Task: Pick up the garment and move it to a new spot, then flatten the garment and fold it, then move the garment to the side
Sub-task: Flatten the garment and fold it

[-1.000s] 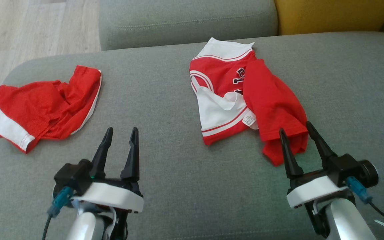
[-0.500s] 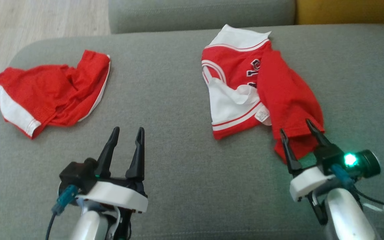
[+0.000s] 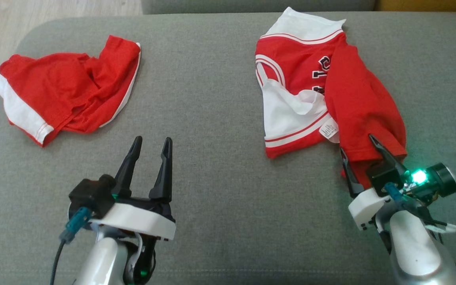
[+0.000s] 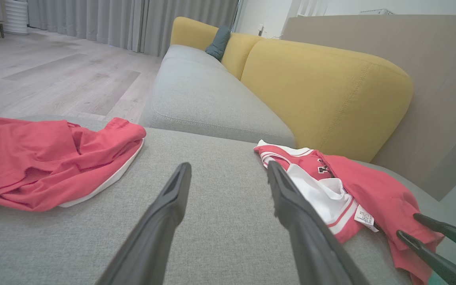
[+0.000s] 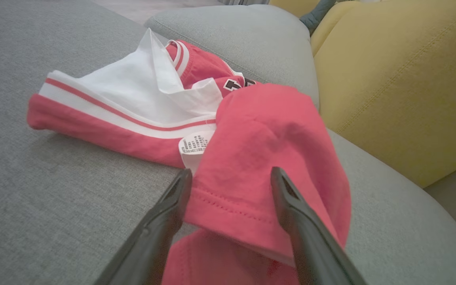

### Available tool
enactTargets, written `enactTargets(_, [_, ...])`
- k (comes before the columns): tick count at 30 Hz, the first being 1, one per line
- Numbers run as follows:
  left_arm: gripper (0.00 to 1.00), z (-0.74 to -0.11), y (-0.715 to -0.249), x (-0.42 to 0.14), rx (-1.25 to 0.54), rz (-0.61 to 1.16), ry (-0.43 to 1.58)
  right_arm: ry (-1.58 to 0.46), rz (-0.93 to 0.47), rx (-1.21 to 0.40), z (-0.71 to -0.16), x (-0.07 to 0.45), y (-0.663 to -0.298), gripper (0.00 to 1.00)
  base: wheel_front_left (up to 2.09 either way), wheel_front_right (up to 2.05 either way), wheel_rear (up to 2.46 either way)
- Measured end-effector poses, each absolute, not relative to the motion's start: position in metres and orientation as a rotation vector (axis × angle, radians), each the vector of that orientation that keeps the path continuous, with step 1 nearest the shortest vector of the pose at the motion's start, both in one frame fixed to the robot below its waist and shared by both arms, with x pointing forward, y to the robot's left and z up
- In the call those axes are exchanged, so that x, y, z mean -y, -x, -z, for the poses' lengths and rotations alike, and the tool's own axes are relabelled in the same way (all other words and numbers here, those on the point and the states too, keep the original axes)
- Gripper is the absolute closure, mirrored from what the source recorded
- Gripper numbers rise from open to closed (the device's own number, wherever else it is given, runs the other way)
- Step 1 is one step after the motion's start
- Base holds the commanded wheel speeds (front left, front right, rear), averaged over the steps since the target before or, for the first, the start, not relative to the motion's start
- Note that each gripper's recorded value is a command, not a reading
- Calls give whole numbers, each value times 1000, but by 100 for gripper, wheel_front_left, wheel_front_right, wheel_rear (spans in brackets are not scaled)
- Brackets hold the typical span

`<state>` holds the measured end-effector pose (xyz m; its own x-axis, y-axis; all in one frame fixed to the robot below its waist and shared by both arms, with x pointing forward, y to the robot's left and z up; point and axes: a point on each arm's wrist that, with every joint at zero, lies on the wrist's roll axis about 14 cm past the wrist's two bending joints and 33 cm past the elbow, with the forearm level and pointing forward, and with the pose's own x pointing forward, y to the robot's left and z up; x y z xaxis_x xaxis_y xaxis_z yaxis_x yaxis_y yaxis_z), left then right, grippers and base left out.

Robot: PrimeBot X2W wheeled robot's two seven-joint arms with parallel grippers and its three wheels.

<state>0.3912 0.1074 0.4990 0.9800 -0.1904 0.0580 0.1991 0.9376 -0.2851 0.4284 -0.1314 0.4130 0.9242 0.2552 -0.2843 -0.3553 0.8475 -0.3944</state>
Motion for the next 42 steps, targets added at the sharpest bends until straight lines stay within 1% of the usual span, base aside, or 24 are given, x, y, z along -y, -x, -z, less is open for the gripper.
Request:
enactTargets(1, [0,-498,-391,-107,27,199,295,456,-322,-228,-412,132,-430,7,0,0,0])
enactTargets(2, [0,-497,-392,-107,25,199,295,454,-322,-228,-412,133,-430,52,0,0,0])
enactTargets(3, [0,-497,-392,-106,23,201,295,453,-324,-233,-410,133,-429,52,0,0,0])
enactTargets(4, [0,-496,-393,-106,22,203,295,452,-323,-239,-408,134,-428,100,0,0,0])
enactTargets(9, [0,-496,-396,-101,21,217,295,448,-309,-225,-413,138,-430,100,0,0,0])
enactTargets(17, [0,-507,-397,-94,47,242,294,384,-220,-67,-470,150,-450,100,0,0,0])
enactTargets(22, [0,-510,-397,-91,55,249,294,376,-130,-17,-500,186,-464,100,0,0,0])
enactTargets(26, [0,-508,-398,-91,50,245,295,423,-76,-3,-520,216,-477,100,0,0,0])
enactTargets(29, [0,-505,-399,-92,42,242,298,451,-44,-15,-530,236,-487,100,0,0,0])
enactTargets(35, [0,-493,-402,-95,12,234,302,507,18,-92,-529,274,-506,100,0,0,0])
enactTargets(39, [0,-486,-405,-99,-5,222,300,516,23,-106,-531,277,-524,100,0,0,0])
enactTargets(42, [0,-485,-411,-100,-5,224,299,498,61,-149,-527,287,-536,100,0,0,0])
